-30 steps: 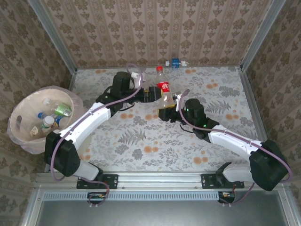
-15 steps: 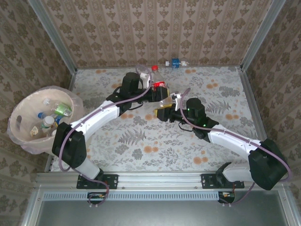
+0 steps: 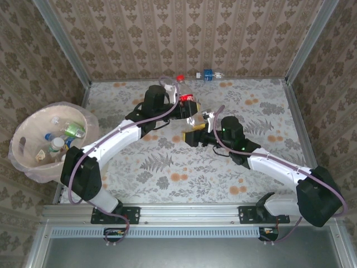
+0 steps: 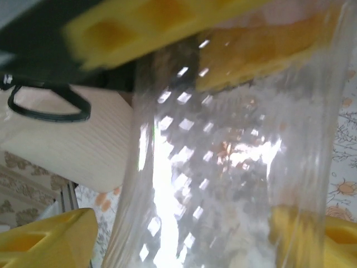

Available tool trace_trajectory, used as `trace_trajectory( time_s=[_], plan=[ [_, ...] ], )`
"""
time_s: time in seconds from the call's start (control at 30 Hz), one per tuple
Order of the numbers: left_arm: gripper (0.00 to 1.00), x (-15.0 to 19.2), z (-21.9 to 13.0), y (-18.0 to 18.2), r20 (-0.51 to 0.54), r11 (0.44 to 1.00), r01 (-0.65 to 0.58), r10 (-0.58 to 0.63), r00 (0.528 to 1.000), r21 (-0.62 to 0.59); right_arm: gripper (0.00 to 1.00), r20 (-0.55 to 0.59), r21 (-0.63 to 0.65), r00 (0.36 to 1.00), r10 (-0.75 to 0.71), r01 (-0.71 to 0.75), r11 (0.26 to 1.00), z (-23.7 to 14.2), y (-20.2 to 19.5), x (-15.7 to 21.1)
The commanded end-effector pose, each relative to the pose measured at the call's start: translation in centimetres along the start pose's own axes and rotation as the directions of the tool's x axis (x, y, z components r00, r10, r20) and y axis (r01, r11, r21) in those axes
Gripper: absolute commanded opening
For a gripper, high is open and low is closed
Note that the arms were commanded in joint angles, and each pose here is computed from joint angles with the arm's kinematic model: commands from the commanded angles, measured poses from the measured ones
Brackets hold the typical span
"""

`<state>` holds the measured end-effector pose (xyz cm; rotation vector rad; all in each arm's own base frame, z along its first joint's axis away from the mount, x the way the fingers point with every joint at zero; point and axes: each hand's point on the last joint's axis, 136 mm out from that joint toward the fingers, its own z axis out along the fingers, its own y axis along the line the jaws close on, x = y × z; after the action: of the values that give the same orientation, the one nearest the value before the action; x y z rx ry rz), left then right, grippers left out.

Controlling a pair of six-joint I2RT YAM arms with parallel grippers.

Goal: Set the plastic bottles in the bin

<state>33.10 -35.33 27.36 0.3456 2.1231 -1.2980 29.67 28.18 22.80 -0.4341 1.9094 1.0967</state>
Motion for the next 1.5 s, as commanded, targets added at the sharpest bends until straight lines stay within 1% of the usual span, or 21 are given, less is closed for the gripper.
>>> trace_trajectory(
  time_s=[0.0,0.03,0.07,0.2,0.3,0.37,0.5,0.57,0.67,0.73,0.77,0.87,1.0,1.13,1.23,1.4,1.47],
  plan=[
    [0.57,-1.3,-1.5,0.6,0.066,0.997,-0.031,0.035,0.997,-0.072,0.89,0.006,-0.035,0.996,-0.083,0.084,0.996,-0.9,1.7,-1.0],
    [0.57,-1.5,-1.7,0.9,0.071,0.995,-0.033,0.039,0.997,-0.09,0.92,0.005,-0.023,0.995,-0.096,0.097,0.995,-1.1,1.6,-1.0],
    [0.57,-1.7,-2.0,1.1,0.079,0.993,-0.037,0.046,0.996,-0.108,0.99,0.006,0.001,0.994,-0.106,0.106,0.994,-1.3,1.3,-1.0],
    [0.57,-2.2,-3.3,2.4,0.103,0.976,-0.052,0.075,0.992,-0.213,1.0,0.015,0.151,0.99,-0.142,0.138,0.979,-2.3,-0.8,-1.6],
    [0.58,-2.6,-4.4,3.3,0.113,0.956,-0.06,0.096,0.989,-0.286,0.99,0.054,0.242,0.985,-0.164,0.146,0.959,-3.4,-1.9,-2.5],
    [0.58,-2.8,-5.4,3.8,0.122,0.944,-0.06,0.105,0.987,-0.323,1.0,0.098,0.313,0.983,-0.158,0.12,0.942,-4.2,-2.9,-3.3],
    [0.58,-3.4,-7.6,4.6,0.139,0.916,-0.059,0.124,0.983,-0.397,1.0,0.15,0.42,0.98,-0.133,0.059,0.905,-5.5,-4.8,-4.2],
    [0.57,-3.8,-9.1,4.9,0.145,0.896,-0.066,0.142,0.979,-0.439,1.0,0.198,0.485,0.976,-0.094,-0.014,0.875,-6.3,-6.4,-4.5],
    [0.57,-4.5,-11.7,4.8,0.164,0.866,-0.077,0.179,0.97,-0.493,1.0,0.256,0.523,0.966,-0.04,-0.104,0.846,-7.4,-8.1,-4.8],
    [0.58,-5.0,-13.5,4.3,0.178,0.852,-0.083,0.202,0.963,-0.517,1.0,0.262,0.56,0.964,-0.034,-0.124,0.819,-7.9,-9.0,-4.7],
    [0.58,-5.1,-14.4,4.1,0.183,0.845,-0.089,0.215,0.959,-0.528,1.0,0.247,0.576,0.968,-0.039,-0.114,0.809,-7.9,-9.3,-4.5],
    [0.59,-5.6,-17.2,3.5,0.19,0.812,-0.095,0.246,0.95,-0.575,1.0,0.207,0.594,0.977,-0.059,-0.077,0.801,-7.8,-9.6,-4.1],
    [0.6,-6.2,-21.3,3.3,0.19,0.746,-0.087,0.278,0.941,-0.66,1.0,0.22,0.573,0.974,-0.061,-0.079,0.815,-7.6,-9.8,-4.0],
    [0.61,-7.1,-26.0,3.7,0.208,0.671,-0.038,0.282,0.937,-0.74,1.0,0.217,0.569,0.974,-0.064,-0.073,0.819,-7.4,-10.1,-3.7],
    [0.61,-7.7,-28.7,3.5,0.211,0.637,-0.021,0.286,0.935,-0.771,1.0,0.199,0.58,0.978,-0.067,-0.063,0.812,-7.3,-10.5,-3.6],
    [0.6,-8.4,-33.6,3.7,0.21,0.537,0.032,0.274,0.938,-0.843,1.0,0.169,0.596,0.984,-0.06,-0.054,0.801,-6.9,-11.0,-3.5],
    [0.61,-8.7,-35.8,3.7,0.214,0.483,0.062,0.266,0.94,-0.873,1.0,0.16,0.597,0.985,-0.059,-0.049,0.801,-6.7,-11.1,-3.4]
  ],
)
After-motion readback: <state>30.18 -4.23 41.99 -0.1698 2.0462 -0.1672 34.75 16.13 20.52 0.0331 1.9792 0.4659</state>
